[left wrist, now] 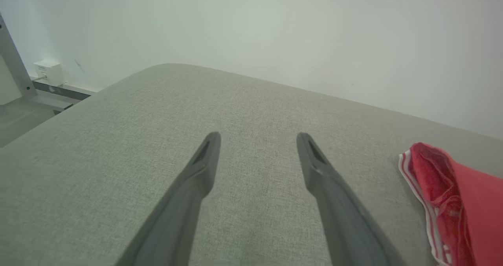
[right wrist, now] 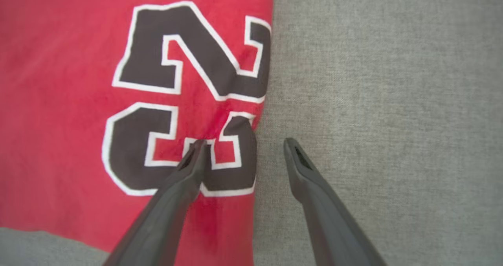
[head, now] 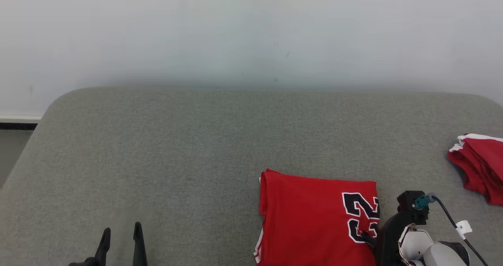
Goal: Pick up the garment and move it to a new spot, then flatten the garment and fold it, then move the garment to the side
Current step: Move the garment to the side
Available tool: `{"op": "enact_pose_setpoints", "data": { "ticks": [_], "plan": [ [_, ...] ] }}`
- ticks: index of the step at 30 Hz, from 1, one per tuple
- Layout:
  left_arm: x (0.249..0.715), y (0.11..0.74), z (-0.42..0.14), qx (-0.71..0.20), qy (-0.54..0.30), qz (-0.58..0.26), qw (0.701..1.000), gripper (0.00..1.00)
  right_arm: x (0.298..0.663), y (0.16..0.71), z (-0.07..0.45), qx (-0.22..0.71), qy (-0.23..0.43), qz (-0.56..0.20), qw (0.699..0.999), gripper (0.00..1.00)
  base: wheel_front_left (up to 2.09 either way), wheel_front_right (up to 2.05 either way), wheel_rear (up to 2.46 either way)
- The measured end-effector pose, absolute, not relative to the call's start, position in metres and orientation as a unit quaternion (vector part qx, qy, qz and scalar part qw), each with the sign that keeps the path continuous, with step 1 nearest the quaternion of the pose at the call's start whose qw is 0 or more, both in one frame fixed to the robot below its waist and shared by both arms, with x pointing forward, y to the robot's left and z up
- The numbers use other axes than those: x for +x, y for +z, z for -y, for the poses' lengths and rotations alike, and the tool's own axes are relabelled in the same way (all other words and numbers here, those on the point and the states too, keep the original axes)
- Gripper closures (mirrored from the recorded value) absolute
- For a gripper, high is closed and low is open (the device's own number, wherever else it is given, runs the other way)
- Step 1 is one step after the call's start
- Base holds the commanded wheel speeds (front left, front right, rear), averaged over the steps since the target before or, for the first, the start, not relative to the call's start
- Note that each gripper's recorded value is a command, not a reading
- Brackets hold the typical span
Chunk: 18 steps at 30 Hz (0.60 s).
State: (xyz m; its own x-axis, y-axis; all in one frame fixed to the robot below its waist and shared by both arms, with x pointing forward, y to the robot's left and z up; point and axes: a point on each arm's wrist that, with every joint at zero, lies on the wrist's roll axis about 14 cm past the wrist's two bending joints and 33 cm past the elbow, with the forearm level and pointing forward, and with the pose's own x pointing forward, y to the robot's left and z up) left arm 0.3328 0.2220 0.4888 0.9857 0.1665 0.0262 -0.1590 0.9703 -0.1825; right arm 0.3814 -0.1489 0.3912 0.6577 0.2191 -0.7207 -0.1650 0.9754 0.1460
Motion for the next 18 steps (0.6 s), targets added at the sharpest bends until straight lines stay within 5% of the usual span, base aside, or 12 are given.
{"op": "enact_pose_setpoints", "data": {
  "ticks": [10,11,12,13,18],
  "plan": [
    [0.325,0.480,-0.234,-0.090,0.104,0.008,0.990,0.00,0.387,0.374,0.133,0.008,0.131,-0.446,0.886,0.00,0.00,0.00,0.00],
    [0.325,0.479,-0.234,-0.090,0.105,0.007,0.990,0.00,0.388,0.373,0.133,0.004,0.132,-0.448,0.884,0.26,0.00,0.00,0.00],
    [0.326,0.479,-0.234,-0.090,0.105,0.007,0.990,0.00,0.389,0.373,0.133,-0.001,0.134,-0.449,0.884,0.75,0.00,0.00,0.00],
    [0.327,0.480,-0.234,-0.091,0.104,0.007,0.990,0.00,0.392,0.372,0.133,-0.017,0.139,-0.449,0.883,1.00,0.00,0.00,0.00],
    [0.331,0.481,-0.234,-0.092,0.105,0.008,0.990,0.00,0.402,0.377,0.136,-0.055,0.149,-0.442,0.883,1.00,0.00,0.00,0.00]
  ]
}}
